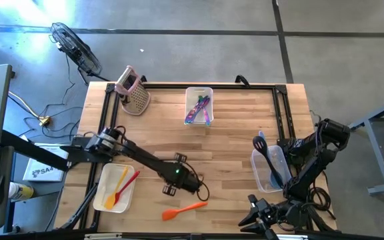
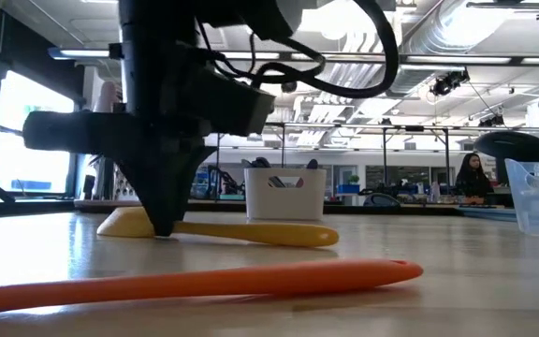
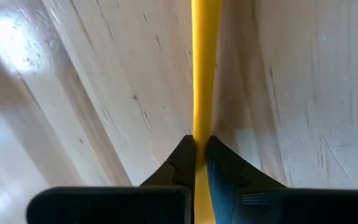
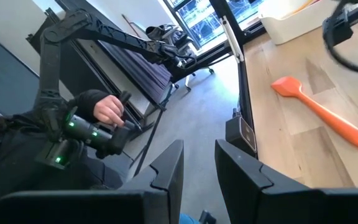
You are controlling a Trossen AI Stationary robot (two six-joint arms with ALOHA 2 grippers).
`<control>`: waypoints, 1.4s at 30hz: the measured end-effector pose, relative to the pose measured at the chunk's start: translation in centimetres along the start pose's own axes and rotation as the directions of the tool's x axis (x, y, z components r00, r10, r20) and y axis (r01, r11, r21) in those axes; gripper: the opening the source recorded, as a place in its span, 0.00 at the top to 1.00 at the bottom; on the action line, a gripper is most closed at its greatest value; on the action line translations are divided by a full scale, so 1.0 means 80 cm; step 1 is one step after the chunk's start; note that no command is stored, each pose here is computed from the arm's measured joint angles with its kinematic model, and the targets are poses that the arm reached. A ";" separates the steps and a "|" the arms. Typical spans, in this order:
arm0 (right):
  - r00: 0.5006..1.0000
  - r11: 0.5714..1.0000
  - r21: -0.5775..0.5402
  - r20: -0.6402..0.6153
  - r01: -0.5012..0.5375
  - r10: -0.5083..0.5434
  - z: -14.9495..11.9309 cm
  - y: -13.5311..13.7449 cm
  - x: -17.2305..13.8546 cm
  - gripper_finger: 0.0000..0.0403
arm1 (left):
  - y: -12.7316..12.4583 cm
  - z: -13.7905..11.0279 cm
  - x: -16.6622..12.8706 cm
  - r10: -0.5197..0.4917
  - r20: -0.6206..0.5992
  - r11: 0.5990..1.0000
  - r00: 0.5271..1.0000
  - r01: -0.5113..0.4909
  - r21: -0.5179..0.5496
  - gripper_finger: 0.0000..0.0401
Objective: Pick & Place Kitchen Items
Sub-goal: Put the yellow spatula into the left white bin
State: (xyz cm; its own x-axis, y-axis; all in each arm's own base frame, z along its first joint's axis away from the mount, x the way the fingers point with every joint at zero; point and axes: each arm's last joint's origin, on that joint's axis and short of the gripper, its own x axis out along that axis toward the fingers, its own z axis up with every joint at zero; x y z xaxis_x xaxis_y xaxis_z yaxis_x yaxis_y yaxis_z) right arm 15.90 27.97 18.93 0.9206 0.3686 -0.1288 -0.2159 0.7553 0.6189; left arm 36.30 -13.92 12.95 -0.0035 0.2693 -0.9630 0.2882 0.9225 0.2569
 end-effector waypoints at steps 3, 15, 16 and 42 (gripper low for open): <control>1.000 1.000 -0.005 -0.001 0.001 -0.001 0.000 0.000 0.000 0.79 | -0.011 0.000 -0.008 0.028 0.002 1.000 1.000 -0.028 0.006 0.98; 1.000 1.000 -0.015 -0.006 0.006 -0.006 -0.001 -0.001 0.000 0.79 | -0.038 0.010 -0.118 0.122 0.083 0.992 0.989 -0.121 -0.019 1.00; 1.000 1.000 -0.019 -0.009 0.009 -0.009 -0.001 -0.001 0.000 0.79 | -0.040 0.008 -0.131 0.152 0.084 0.988 0.985 -0.150 -0.026 1.00; 0.998 0.977 -0.214 -0.064 -0.004 -0.010 -0.009 -0.002 -0.003 0.79 | -0.070 -0.172 -0.321 0.340 0.533 0.702 0.775 0.168 -0.692 1.00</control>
State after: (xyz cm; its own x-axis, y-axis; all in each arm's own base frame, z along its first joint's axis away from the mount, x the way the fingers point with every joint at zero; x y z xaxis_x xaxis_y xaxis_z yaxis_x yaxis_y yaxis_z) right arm 15.47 28.12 18.31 0.9002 0.3946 -0.1842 -0.2838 0.8525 0.4391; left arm 21.60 -22.22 37.34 0.6052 0.3747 -0.7024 -0.4608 0.8844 0.0748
